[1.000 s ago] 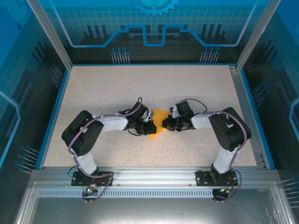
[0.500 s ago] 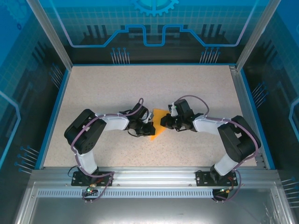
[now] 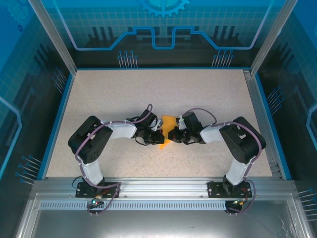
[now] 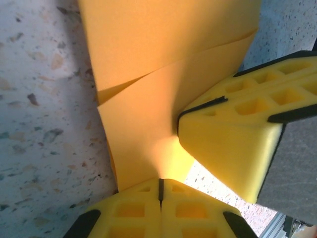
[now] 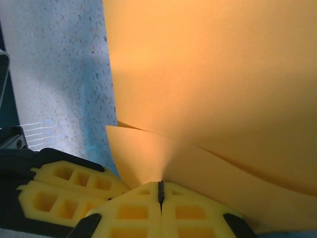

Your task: Fold a paper plane with a square sheet of paper (pick it up from the middle)

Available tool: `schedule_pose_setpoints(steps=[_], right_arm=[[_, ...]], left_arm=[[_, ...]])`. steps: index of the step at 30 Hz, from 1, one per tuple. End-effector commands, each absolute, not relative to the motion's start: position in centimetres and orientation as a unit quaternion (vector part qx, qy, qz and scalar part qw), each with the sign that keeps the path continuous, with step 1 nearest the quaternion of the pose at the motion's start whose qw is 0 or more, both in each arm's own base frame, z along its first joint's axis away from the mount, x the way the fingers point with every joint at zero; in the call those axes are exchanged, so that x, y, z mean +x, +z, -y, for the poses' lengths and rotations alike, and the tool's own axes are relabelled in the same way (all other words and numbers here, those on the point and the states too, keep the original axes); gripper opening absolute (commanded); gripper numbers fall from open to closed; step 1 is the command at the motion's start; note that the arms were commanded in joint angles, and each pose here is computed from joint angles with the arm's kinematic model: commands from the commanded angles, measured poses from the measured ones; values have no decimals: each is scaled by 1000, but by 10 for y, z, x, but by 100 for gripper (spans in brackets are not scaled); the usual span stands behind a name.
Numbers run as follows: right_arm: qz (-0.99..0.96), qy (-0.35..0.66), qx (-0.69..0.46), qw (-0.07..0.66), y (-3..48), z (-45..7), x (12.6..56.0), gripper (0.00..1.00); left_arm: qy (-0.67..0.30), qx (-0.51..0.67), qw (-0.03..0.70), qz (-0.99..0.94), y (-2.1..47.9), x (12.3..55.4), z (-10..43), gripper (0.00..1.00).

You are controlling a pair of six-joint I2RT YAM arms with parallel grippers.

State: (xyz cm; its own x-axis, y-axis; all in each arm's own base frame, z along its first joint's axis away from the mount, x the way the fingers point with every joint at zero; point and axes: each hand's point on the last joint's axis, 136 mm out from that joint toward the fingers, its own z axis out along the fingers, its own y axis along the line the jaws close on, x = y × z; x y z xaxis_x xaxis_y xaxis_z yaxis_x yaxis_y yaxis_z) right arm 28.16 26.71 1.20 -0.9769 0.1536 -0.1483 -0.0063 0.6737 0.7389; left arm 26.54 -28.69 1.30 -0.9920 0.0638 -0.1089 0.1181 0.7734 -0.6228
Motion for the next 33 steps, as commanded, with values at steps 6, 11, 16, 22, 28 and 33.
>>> schedule_pose_setpoints(steps=[6, 11, 16, 22, 28, 33], right_arm=[[-929, 330, 113, 128, -11, -196, 307, 6], [-914, 349, 136, 155, -8, -177, 321, 6], [-902, 374, 129, 171, 16, -178, 328, 6], [-905, 377, 66, 183, 52, -206, 320, 9], [-910, 387, 29, 146, 41, -251, 302, 8], [-918, 375, 39, 119, 15, -253, 295, 7]], left_arm=[[-269, 42, 11, -962, -17, 249, 261, 0], [-273, 42, 10, -961, -16, 249, 262, 1], [-276, 45, 11, -960, -15, 250, 263, 1], [-279, 47, 9, -959, -13, 248, 264, 1], [-280, 47, 8, -959, -13, 248, 264, 1], [-282, 48, 9, -958, -11, 249, 265, 2]])
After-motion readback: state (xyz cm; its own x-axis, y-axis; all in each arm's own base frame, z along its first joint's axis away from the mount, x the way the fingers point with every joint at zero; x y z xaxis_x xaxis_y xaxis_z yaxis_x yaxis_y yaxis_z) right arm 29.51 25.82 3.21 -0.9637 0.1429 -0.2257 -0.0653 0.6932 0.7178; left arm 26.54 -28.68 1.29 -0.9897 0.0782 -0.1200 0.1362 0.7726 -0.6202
